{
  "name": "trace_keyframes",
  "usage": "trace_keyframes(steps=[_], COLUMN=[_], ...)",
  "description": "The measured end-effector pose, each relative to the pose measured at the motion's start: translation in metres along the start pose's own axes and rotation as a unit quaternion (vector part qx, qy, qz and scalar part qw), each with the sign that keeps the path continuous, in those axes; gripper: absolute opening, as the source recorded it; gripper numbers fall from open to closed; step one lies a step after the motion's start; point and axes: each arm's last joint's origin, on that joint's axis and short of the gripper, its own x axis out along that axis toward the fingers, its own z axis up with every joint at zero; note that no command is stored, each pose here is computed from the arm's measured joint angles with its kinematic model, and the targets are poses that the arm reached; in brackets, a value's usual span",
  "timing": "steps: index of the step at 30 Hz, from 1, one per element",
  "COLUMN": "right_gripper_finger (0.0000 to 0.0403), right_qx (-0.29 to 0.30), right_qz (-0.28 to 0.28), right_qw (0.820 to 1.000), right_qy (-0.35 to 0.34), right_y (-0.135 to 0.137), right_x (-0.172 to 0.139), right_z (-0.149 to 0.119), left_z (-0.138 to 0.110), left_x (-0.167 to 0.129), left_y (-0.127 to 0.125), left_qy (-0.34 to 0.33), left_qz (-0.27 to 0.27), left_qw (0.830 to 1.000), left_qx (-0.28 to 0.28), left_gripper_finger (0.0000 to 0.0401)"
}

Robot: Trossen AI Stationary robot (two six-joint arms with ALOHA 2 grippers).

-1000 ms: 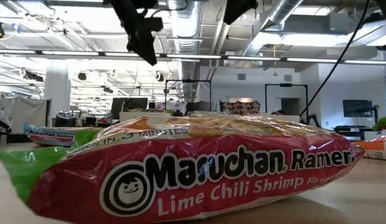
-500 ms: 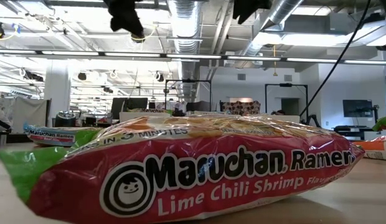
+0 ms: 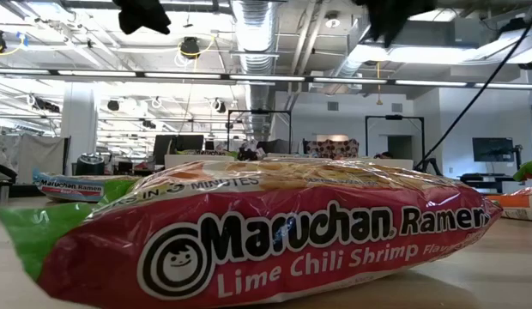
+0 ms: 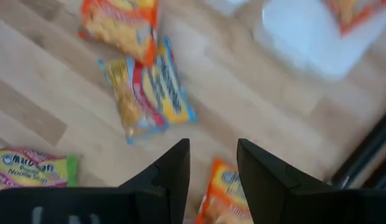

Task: Sort Maruchan noodles
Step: Put the orange noodle pack into the right white bin

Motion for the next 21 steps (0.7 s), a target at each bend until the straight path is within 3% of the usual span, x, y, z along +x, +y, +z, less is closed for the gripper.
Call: trace_keyframes(steps=[7, 12, 21], right_gripper_finger=[0.0157, 0.0164, 0.0233], right_qx=[0.076, 0.088, 0.121], right_qz=[-0.016, -0.024, -0.09], right_qw=[0.997, 0.994, 0.983], right_qy=[0.028, 0.062, 0.106], right_y=[0.0, 0.005, 0.006], right_x=[0.007, 0.014, 0.044], right_z=[-0.052, -0.08, -0.112], left_z=[-0.013, -0.017, -0.018], left_x=[0.005, 0.01, 0.011], left_y=[-0.003, -0.006, -0.015], left_qy=[0.009, 0.018, 0.022], left_qz=[-0.01, -0.02, -0.042], left_qw=[1.0, 1.0, 0.999], left_qx=[0.0, 0.005, 0.015], left_gripper_finger=[0.0104, 0.0104, 0.0104])
